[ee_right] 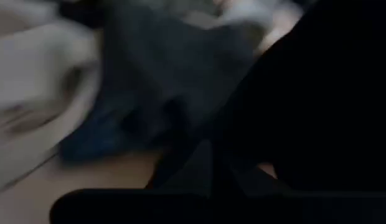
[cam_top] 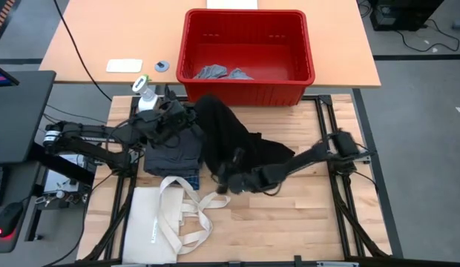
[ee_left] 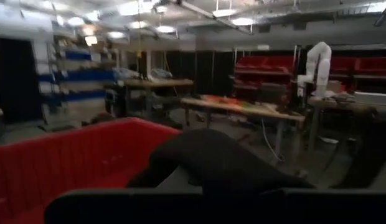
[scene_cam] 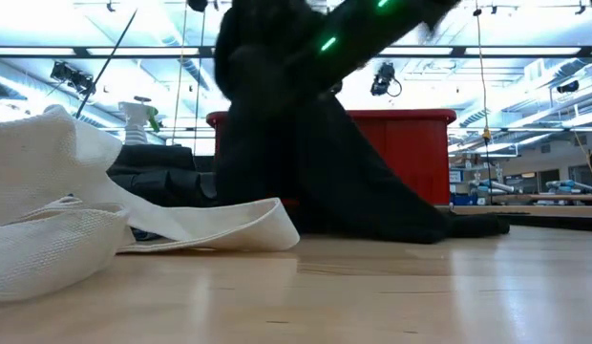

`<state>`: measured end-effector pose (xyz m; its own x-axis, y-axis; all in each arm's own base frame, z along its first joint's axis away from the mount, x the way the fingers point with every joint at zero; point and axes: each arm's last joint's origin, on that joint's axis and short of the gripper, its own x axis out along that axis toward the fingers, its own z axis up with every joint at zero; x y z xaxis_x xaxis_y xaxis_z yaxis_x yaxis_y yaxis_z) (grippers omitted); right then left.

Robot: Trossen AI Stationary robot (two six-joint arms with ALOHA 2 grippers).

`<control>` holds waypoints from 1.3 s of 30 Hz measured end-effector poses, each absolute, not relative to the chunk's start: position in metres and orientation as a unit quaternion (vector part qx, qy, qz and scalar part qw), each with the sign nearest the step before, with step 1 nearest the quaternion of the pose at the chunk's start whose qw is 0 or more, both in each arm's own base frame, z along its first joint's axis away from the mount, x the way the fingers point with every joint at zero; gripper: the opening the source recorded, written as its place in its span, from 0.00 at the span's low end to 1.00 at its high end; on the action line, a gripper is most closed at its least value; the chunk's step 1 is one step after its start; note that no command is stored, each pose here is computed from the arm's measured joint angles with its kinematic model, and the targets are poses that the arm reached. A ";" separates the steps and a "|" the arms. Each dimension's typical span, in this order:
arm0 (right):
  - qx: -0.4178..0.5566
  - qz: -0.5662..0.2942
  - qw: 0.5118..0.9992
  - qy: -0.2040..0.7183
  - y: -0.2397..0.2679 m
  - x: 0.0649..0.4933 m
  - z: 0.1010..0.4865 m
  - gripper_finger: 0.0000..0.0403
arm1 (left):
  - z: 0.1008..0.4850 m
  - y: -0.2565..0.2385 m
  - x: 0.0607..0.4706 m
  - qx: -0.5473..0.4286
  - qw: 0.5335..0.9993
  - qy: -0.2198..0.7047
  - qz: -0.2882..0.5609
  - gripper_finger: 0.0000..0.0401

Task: Fold Laundry from Bin
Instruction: Fold the black shirt

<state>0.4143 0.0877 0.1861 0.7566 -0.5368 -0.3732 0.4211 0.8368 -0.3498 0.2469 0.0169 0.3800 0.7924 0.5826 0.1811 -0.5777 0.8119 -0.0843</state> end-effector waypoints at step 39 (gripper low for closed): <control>-0.070 -0.024 0.931 0.358 0.150 0.150 0.349 0.05 | 0.317 -0.065 0.264 0.065 0.975 0.160 -0.141 0.03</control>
<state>0.1503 0.1495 0.3487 0.7425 -0.0943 -0.6631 -0.0060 0.9891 -0.1474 0.2643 -0.0647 0.3172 0.9092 -0.2537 -0.3301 0.2955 0.9518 0.0823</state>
